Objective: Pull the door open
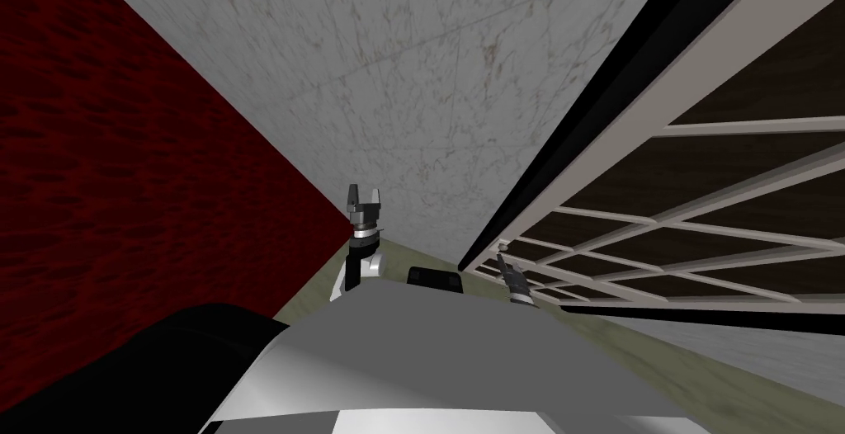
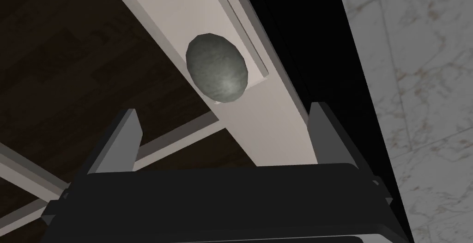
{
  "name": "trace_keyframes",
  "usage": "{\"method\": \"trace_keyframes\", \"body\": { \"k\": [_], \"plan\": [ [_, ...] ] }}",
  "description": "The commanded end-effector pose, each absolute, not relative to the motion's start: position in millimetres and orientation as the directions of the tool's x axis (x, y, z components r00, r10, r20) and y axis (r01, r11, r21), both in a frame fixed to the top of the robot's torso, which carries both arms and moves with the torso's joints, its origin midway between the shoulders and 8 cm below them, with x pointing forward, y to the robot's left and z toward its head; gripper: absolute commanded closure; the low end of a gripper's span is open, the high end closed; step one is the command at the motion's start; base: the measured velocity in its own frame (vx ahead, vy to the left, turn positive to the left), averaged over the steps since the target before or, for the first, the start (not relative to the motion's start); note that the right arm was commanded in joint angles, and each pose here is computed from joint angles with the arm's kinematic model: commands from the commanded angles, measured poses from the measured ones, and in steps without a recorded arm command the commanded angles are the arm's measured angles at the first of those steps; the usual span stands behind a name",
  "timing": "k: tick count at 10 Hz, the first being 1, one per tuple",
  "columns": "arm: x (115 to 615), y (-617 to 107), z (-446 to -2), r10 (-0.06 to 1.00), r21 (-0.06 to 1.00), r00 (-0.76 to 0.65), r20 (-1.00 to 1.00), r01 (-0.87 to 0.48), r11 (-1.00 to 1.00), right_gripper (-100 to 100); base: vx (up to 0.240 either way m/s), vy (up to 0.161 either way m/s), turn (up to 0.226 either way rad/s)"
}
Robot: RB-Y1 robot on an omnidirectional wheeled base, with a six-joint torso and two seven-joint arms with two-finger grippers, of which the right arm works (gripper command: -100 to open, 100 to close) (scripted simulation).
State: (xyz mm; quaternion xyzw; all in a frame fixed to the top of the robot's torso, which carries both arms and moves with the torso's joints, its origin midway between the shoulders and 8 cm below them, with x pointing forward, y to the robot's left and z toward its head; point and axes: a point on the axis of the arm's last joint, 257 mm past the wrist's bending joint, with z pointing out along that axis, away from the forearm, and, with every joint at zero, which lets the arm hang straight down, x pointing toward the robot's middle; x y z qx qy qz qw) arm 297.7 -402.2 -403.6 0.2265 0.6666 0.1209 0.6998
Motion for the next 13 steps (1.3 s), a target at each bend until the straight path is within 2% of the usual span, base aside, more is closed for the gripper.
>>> {"method": "trace_keyframes", "body": {
  "k": [1,10,12,13],
  "plan": [
    [293.2,-402.5,-402.9,0.435,0.442,0.077,-0.897,0.134,0.887,-100,-0.009,0.031,-0.017],
    [255.1,-413.0,-400.5,0.143,0.145,0.024,-0.989,0.138,0.98,-100,-0.013,0.031,-0.044],
    [248.8,-414.4,-400.2,0.103,0.104,0.015,-0.995,0.137,0.985,-100,-0.014,0.029,-0.037],
    [251.2,-413.6,-400.9,0.117,0.118,0.017,-0.993,0.138,0.983,-100,-0.006,0.01,-0.007]
  ]
}}
